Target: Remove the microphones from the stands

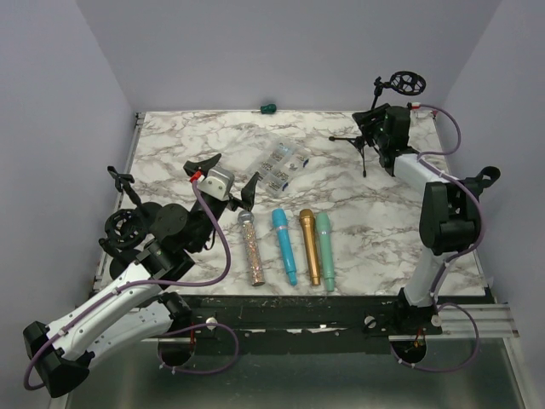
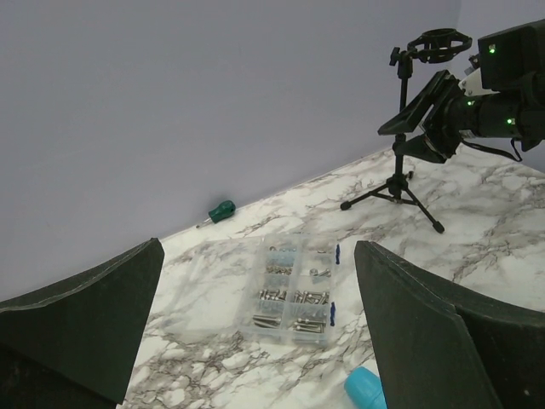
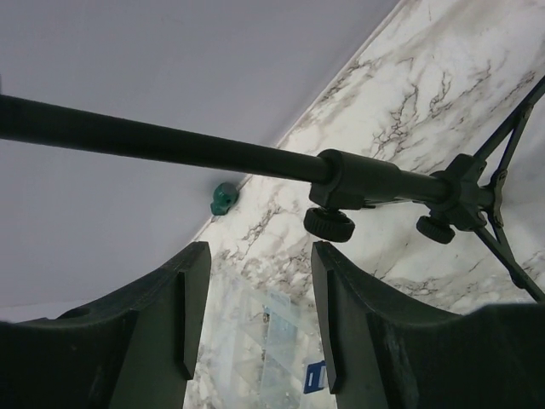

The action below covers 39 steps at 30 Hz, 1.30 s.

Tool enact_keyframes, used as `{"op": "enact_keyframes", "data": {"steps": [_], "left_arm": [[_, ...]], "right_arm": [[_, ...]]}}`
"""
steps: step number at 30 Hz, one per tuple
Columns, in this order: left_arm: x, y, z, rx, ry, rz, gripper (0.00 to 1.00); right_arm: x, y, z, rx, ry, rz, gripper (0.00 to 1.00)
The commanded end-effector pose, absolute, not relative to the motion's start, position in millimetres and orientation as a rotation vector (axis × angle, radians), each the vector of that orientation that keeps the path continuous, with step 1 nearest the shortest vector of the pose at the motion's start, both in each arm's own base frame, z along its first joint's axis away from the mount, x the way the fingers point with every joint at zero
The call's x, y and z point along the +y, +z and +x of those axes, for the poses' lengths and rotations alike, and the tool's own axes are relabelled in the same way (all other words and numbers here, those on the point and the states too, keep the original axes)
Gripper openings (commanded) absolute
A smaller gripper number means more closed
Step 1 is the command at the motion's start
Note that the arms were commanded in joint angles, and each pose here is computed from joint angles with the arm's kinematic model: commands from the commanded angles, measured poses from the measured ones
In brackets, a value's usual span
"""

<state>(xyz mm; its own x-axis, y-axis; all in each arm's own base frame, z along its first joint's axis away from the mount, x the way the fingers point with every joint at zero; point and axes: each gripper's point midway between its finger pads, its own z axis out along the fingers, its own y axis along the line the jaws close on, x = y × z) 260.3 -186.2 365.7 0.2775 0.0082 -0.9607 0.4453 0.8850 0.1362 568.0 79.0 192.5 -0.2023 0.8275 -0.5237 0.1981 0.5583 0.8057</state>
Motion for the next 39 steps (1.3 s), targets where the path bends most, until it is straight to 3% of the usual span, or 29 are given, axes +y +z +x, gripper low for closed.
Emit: {"op": "enact_keyframes", "data": {"steps": [1,20,26,31,37,39], "left_arm": [[-184.9,382.8,255.7,1.225,-0.321,0.411,0.99],[-187.8,379.4,257.8,1.234,-0.320,0.419,0.99],[-187.7,379.4,257.8,1.234,-0.319,0.419,0.98],[-187.6,378.7,258.7,1.235,-0.314,0.420,0.99],[-187.4,379.2,258.5,1.234,-0.313,0.420,0.99],[-187.5,379.4,258.2,1.233,-0.315,0.419,0.99]], "right_arm": [[72.2,174.4,571.4,1.700,0.724,0.989,0.57],[50.2,150.1,576.5,1.679,0.642,1.107,0.57],[50.4,151.6,584.9,1.673,0.647,1.098,0.51],[52.6,149.8,589.7,1.673,0.663,1.103,0.36],[50.8,140.9,578.0,1.727,0.615,1.089,0.01],[52.2,138.8,571.2,1.756,0.602,1.049,0.01]]}}
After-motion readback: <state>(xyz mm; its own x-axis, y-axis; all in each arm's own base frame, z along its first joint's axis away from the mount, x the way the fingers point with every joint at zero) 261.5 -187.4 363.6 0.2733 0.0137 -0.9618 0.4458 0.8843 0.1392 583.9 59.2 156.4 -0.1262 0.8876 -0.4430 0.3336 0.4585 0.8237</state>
